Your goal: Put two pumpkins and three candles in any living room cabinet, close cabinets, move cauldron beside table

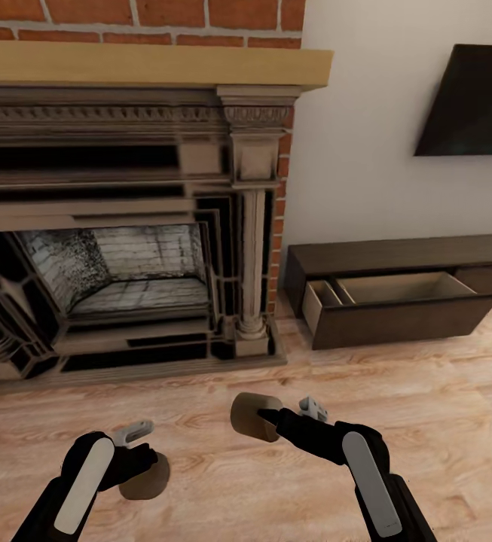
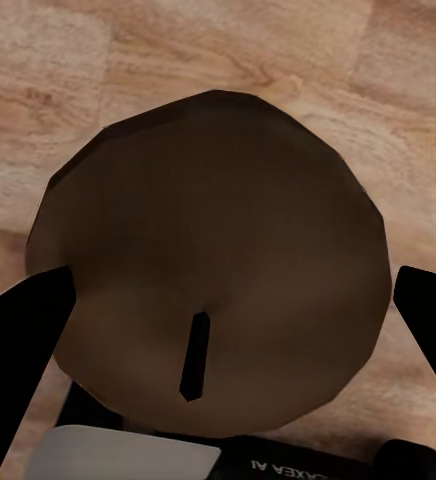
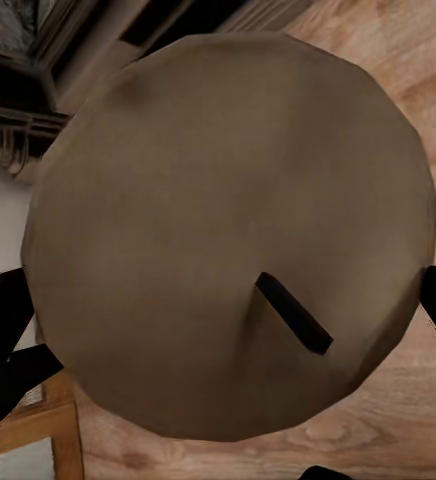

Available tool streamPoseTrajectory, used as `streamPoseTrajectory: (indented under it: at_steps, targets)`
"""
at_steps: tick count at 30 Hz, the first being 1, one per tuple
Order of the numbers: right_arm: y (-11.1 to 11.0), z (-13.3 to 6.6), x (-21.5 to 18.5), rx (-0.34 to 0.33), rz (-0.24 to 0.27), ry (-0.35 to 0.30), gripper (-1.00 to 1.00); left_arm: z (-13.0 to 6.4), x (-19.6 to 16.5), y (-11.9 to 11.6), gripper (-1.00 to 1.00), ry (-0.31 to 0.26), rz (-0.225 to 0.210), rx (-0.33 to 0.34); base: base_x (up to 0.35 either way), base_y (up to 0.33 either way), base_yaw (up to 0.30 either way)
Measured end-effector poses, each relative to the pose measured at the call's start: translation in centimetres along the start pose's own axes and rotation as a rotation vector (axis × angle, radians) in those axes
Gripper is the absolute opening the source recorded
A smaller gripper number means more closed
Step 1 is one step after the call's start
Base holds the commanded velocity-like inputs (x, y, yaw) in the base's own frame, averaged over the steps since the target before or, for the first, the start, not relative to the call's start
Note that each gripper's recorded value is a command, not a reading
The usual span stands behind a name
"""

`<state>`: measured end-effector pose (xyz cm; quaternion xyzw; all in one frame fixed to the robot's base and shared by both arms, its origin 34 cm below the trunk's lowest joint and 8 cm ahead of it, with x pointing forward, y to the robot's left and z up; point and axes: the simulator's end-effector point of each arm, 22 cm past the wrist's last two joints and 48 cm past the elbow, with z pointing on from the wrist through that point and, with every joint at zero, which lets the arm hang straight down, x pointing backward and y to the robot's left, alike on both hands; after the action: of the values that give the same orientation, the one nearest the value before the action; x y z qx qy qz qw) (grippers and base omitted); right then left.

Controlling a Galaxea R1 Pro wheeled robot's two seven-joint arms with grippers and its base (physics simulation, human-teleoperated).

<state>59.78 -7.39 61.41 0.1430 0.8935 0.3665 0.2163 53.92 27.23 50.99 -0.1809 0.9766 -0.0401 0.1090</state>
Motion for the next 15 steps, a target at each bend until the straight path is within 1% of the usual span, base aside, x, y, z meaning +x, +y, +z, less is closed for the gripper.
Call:
streamPoseTrajectory:
  at_steps: [4,6,12,15]
  targets:
    - [-0.20,0.11,0.11,0.004,0.002,0.003,-1.00,0.13,0.10,0.00,-1.00,0.003,-0.001,0.000,0.097,-0.213,-0.243]
    - [-0.40,0.20,0.19,0.008,0.003,0.005,-1.00,0.20,0.14,-0.02,-1.00,0.005,-0.003,0.002,0.064,-0.128,-0.240]
    - [-0.80,0.43,0.39,0.016,0.007,0.010,-1.00,0.41,0.30,0.09,-1.00,0.011,-0.001,-0.003,0.010,-0.021,-0.233]
    - [-0.91,0.53,0.47,0.017,0.010,0.013,-1.00,0.54,0.39,0.11,-1.00,0.014,-0.001,-0.003,0.001,-0.002,-0.148]
